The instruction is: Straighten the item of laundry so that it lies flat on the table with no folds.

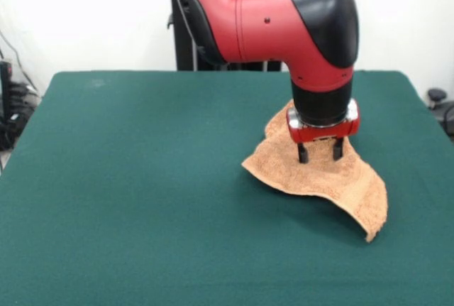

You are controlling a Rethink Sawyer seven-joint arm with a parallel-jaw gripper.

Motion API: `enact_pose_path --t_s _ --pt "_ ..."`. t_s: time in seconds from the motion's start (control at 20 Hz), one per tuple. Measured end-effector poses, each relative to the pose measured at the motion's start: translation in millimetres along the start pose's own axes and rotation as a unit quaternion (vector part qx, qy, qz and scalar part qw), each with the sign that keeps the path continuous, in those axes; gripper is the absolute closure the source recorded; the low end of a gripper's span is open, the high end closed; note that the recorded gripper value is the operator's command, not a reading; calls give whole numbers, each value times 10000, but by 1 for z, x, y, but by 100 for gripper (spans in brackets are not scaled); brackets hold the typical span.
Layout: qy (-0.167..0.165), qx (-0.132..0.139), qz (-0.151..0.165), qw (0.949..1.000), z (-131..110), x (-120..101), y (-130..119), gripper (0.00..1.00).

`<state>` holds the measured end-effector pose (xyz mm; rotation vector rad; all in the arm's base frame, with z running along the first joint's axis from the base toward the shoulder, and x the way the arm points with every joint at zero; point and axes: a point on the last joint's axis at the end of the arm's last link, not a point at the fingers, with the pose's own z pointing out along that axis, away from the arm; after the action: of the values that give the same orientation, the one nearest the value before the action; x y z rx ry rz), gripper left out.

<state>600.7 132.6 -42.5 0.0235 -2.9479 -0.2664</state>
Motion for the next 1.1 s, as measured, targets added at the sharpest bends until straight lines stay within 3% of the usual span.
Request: enact_pose_path --t_s 1.1 --pt "318 -312 -371 9983 -2 -7 -11 0"
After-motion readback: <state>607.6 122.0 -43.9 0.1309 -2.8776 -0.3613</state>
